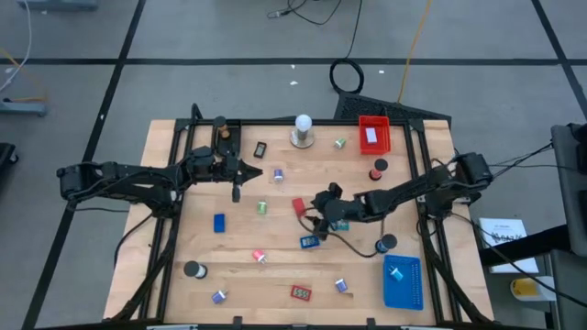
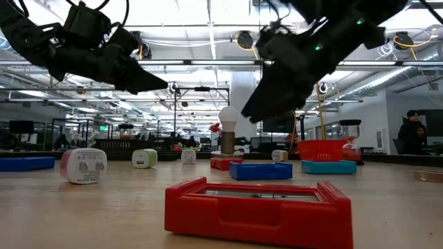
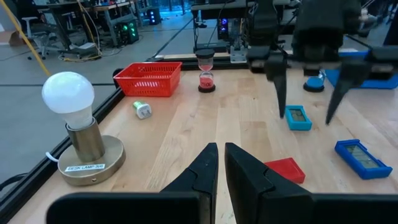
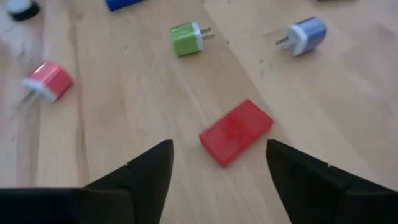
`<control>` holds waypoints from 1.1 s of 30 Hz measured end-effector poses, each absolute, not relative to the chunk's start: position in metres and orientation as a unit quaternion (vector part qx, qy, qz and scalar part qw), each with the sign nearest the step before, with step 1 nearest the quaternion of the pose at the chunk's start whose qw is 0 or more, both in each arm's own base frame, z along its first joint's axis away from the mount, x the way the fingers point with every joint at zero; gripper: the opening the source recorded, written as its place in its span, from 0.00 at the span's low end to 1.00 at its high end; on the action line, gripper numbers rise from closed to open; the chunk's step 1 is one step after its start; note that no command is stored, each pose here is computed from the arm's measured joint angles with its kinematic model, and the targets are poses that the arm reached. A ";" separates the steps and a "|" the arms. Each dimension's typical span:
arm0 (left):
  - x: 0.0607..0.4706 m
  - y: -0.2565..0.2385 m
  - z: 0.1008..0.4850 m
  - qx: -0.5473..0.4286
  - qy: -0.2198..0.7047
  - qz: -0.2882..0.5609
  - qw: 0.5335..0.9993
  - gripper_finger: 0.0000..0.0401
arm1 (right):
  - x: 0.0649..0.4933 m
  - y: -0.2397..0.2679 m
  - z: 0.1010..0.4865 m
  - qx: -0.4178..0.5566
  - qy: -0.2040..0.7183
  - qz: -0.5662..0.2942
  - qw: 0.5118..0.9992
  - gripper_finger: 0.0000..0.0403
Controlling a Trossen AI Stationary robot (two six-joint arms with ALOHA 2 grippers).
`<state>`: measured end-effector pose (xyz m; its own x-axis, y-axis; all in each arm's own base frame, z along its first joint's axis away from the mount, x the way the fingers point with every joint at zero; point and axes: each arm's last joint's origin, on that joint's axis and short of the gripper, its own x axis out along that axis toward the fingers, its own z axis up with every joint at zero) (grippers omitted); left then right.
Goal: Pick & Place Office items
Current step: Put the top red digital clock into the red bin
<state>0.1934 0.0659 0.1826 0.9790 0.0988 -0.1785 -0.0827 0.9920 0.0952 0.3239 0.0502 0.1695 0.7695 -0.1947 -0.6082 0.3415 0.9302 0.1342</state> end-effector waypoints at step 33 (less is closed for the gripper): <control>0.194 0.066 0.184 0.046 0.086 0.046 0.994 0.09 | 0.392 0.031 0.132 0.190 0.423 -0.258 0.847 0.72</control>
